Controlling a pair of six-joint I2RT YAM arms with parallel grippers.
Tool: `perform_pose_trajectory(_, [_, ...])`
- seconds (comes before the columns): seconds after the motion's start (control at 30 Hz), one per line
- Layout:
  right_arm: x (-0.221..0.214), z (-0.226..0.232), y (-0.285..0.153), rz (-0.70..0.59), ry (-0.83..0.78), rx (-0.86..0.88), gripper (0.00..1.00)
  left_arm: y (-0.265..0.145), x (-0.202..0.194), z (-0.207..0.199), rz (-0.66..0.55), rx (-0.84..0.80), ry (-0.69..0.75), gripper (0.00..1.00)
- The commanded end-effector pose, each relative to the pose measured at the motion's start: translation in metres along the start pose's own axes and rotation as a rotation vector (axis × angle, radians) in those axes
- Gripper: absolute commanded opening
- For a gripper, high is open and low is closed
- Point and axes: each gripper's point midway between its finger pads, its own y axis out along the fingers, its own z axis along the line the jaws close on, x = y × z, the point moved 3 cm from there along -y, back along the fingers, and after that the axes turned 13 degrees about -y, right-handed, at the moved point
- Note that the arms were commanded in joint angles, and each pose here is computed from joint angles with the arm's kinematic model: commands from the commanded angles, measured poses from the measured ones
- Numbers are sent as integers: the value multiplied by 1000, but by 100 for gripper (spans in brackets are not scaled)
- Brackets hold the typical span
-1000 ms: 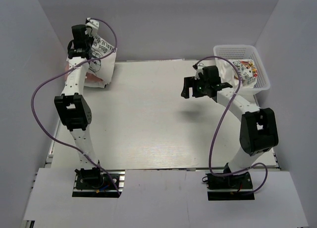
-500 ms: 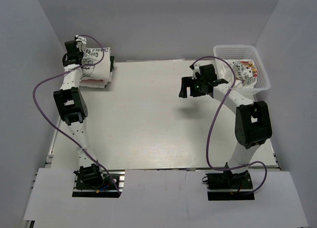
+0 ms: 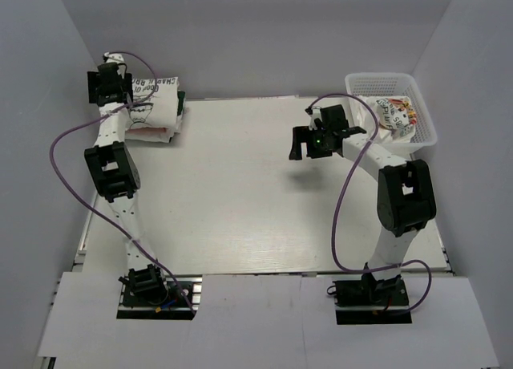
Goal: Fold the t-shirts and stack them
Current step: Put the neatly folded tshirt into the corner of the board with the left arm
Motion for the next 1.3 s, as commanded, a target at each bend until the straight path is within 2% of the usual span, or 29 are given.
perform_pose_trajectory(0.0, [21, 12, -25, -101, -25, 14, 91, -52, 73, 16, -85, -69, -206, 100])
perform_pose_trajectory(0.07, [26, 13, -32, -138, -29, 16, 91, -70, 74, 11, -53, -84, -294, 100])
perform_pose_trajectory(0.1, [9, 15, -30, -108, -14, 22, 91, -78, 78, 3, -55, -117, -312, 100])
perform_pose_trajectory(0.13, [12, 20, -36, -128, -9, 33, 91, -81, 64, -2, -13, -136, -316, 100])
perform_pose_trajectory(0.17, [16, 23, -44, -160, -18, 37, 91, -87, 65, -5, -14, -163, -357, 100])
perform_pose_trajectory(0.2, [1, 24, -41, -140, -8, 47, 91, -106, 79, -10, -37, -220, -395, 100])
perform_pose_trajectory(0.23, [6, 28, -52, -170, -17, 54, 91, -109, 65, -11, -6, -219, -420, 100])
perform_pose_trajectory(0.3, [-8, 33, -51, -169, -12, 75, 91, -125, 76, -11, -52, -265, -481, 100])
perform_pose_trajectory(0.4, [-22, 43, -53, -197, 16, 120, 91, -167, 85, -18, -129, -352, -489, 100])
perform_pose_trajectory(0.43, [-32, 47, -54, -236, 41, 138, 91, -178, 73, -29, -101, -373, -483, 100])
perform_pose_trajectory(0.47, [-36, 49, -53, -246, 47, 140, 91, -203, 87, -27, -135, -409, -499, 100])
perform_pose_trajectory(0.5, [-37, 50, -58, -271, 50, 140, 91, -216, 83, -31, -113, -425, -540, 100])
perform_pose_trajectory(0.53, [-52, 51, -55, -268, 79, 141, 91, -229, 60, -50, -58, -474, -526, 100])
perform_pose_trajectory(0.57, [-48, 53, -64, -305, 68, 125, 91, -254, 67, -51, -80, -516, -579, 100])
perform_pose_trajectory(0.6, [-60, 51, -62, -291, 79, 111, 91, -261, 33, -63, -12, -527, -581, 100])
perform_pose_trajectory(0.67, [-59, 44, -71, -315, 93, 45, 91, -295, 9, -92, 49, -618, -601, 100])
perform_pose_trajectory(0.7, [-66, 36, -71, -301, 123, -15, 91, -322, -16, -111, 100, -691, -619, 100])
perform_pose_trajectory(0.77, [-67, 36, -79, -318, 138, -39, 91, -347, -44, -127, 158, -743, -625, 100])
perform_pose_trajectory(0.8, [-67, 34, -82, -327, 148, -60, 91, -357, -78, -134, 226, -749, -601, 100])
perform_pose_trajectory(0.9, [-66, 32, -92, -381, 160, -95, 91, -389, -113, -143, 300, -745, -535, 100])
perform_pose_trajectory(0.93, [-57, 33, -100, -440, 153, -98, 91, -393, -130, -137, 339, -694, -492, 100])
perform_pose_trajectory(1.1, [-52, 29, -120, -555, 167, -160, 91, -420, -113, -109, 223, -676, -506, 100])
perform_pose_trajectory(1.27, [-45, 30, -130, -629, 157, -165, 91, -420, -109, -99, 170, -654, -481, 100])
